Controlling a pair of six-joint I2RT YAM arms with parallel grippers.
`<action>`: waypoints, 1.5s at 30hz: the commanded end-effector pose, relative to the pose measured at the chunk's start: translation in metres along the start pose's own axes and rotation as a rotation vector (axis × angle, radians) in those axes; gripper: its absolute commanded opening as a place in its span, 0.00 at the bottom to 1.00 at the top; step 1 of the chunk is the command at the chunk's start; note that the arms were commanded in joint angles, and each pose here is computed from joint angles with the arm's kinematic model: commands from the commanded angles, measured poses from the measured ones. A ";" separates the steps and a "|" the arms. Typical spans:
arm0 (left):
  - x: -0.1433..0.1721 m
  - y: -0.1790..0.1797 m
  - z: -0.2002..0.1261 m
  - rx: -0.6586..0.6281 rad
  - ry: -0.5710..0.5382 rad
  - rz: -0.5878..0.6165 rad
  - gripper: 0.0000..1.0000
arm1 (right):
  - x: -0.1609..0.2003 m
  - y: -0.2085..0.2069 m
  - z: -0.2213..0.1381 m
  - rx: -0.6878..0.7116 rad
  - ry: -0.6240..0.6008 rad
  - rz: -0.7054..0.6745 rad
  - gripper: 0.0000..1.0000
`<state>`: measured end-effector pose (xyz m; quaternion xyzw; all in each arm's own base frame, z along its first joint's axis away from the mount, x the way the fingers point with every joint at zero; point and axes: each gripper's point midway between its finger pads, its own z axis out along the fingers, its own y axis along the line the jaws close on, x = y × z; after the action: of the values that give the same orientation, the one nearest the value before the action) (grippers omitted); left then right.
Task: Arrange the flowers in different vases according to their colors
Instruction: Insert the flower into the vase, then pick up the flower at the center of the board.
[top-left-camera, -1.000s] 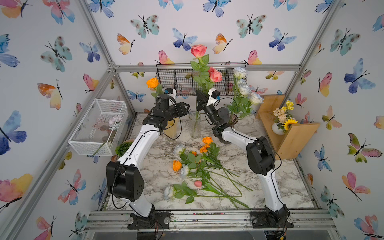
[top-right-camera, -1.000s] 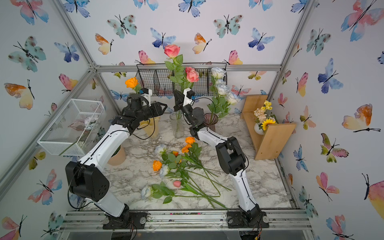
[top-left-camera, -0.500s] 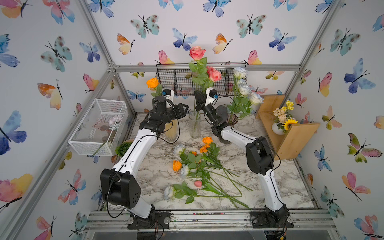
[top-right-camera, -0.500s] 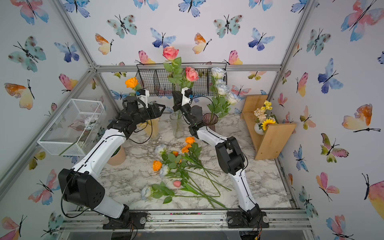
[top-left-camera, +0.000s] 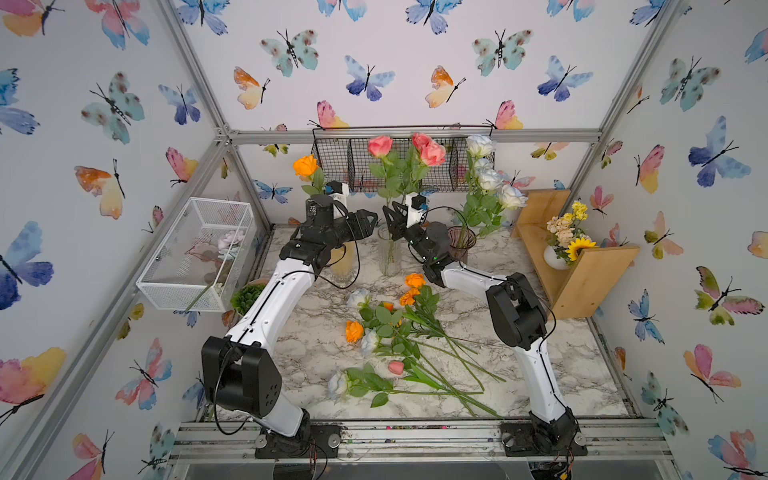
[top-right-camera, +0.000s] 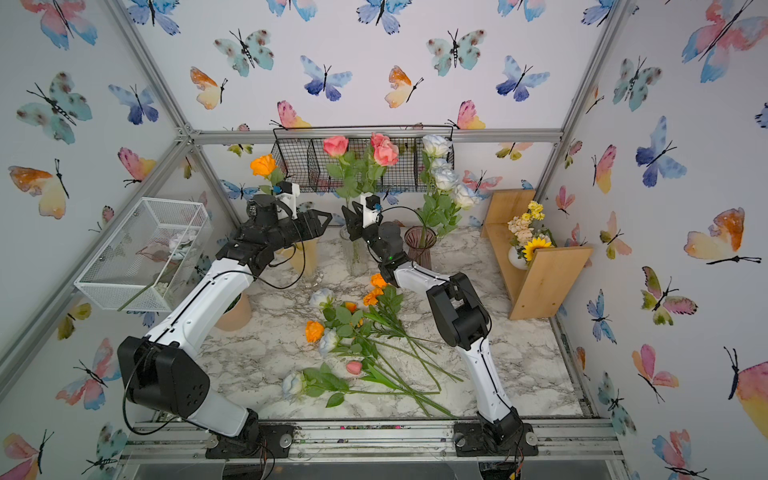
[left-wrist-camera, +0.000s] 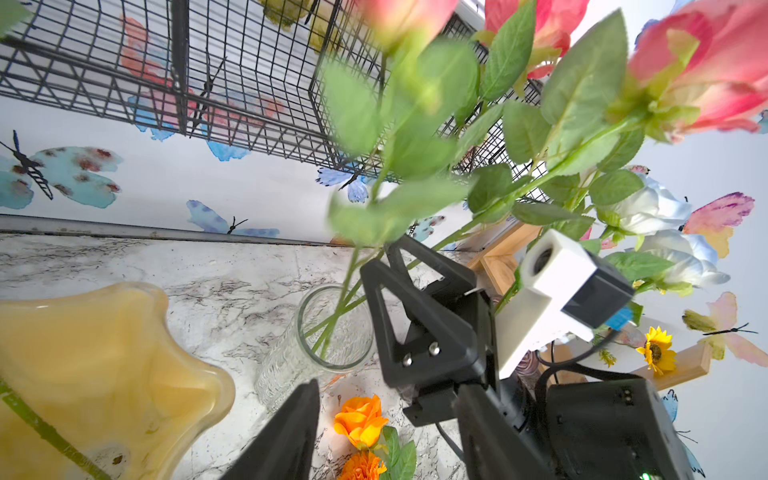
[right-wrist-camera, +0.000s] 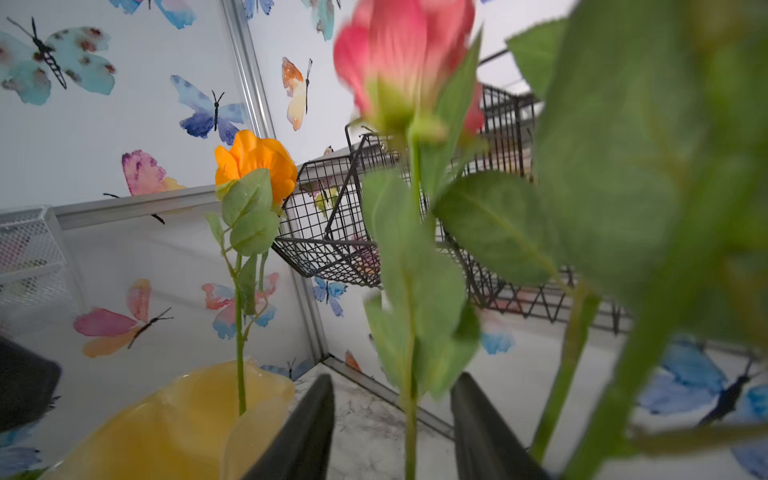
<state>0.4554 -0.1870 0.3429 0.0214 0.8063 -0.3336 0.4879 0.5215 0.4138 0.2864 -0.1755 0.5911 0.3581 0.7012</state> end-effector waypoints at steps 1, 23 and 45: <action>-0.013 -0.007 -0.015 0.002 -0.049 0.022 0.59 | -0.063 0.013 -0.008 0.012 -0.093 -0.006 0.62; 0.024 -0.012 -0.074 -0.010 -0.029 -0.007 0.63 | -0.101 0.077 -0.104 -0.001 0.275 0.221 0.62; 0.079 -0.017 -0.135 -0.027 0.030 0.027 0.69 | -0.123 0.086 -0.232 0.098 0.570 0.235 0.66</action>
<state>0.3141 -0.1553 0.3360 0.0272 0.8088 -0.3389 0.4799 0.3054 0.2965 0.3901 -0.1602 0.7614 0.3797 0.5004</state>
